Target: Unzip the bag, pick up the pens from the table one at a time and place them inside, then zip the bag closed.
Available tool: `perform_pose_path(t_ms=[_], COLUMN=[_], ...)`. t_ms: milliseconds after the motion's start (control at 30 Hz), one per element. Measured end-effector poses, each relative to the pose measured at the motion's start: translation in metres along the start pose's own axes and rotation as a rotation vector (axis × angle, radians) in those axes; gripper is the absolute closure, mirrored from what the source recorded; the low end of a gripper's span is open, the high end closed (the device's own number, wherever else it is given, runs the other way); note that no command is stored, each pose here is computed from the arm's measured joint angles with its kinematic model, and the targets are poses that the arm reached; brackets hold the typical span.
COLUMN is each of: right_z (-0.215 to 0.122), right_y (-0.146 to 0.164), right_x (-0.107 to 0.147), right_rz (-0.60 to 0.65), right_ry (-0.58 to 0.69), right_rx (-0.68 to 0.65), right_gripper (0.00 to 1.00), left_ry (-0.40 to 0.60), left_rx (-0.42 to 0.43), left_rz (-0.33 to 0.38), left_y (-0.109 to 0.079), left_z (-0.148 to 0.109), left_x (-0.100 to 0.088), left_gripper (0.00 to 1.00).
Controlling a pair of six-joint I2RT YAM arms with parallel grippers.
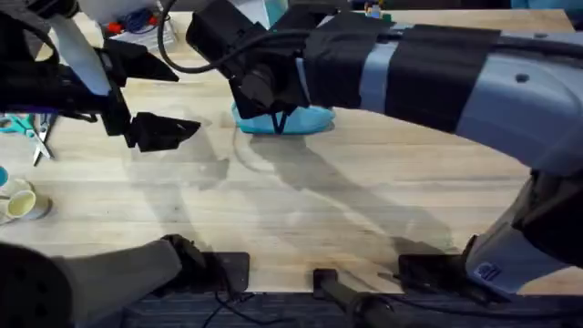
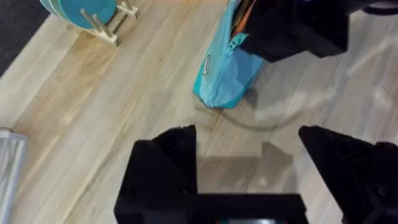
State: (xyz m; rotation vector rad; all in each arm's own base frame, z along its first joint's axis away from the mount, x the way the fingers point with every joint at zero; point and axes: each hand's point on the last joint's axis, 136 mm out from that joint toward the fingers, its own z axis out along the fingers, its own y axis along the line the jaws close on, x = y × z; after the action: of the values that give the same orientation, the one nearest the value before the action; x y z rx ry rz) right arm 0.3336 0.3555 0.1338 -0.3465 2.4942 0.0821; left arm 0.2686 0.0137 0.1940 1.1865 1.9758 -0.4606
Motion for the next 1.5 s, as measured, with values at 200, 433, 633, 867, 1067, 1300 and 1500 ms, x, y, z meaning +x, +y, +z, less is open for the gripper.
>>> perform_pose_path(t_ms=[200, 433, 633, 867, 1067, 1300, 1500], right_z=[0.0, 0.0, 0.0, 0.0, 0.0, 0.0, 0.0], right_y=[0.0, 0.0, 0.0, 0.0, 0.0, 0.0, 0.0], right_x=[0.0, 0.0, 0.0, 0.0, 0.0, 0.0, 0.0], right_rz=[0.0, 0.0, 0.0, 0.0, 0.0, 0.0, 0.0], right_ry=[0.0, 0.0, 0.0, 0.0, 0.0, 0.0, 0.0], right_rx=[0.0, 0.0, 0.0, 0.0, 0.0, 0.0, 0.0], right_gripper=[0.971, 0.971, 0.971, 0.971, 0.971, 0.971, 0.971], left_ry=[-0.045, -0.149, -0.206, -0.259, -0.279, -0.294, -0.293], left_rx=[0.017, 0.034, 0.062, 0.112, 0.137, 0.17, 0.205], left_rz=[-0.025, -0.061, -0.101, -0.078, 0.005, 0.076, 0.08], left_y=[0.016, 0.032, 0.041, 0.047, 0.047, 0.041, 0.035], left_z=[0.013, 0.027, 0.041, 0.069, 0.089, 0.105, 0.116], left_x=[0.009, 0.012, 0.02, 0.02, 0.01, -0.003, -0.004], left_gripper=[0.006, 0.007, 0.006, 0.007, 0.007, 0.008, 0.007])
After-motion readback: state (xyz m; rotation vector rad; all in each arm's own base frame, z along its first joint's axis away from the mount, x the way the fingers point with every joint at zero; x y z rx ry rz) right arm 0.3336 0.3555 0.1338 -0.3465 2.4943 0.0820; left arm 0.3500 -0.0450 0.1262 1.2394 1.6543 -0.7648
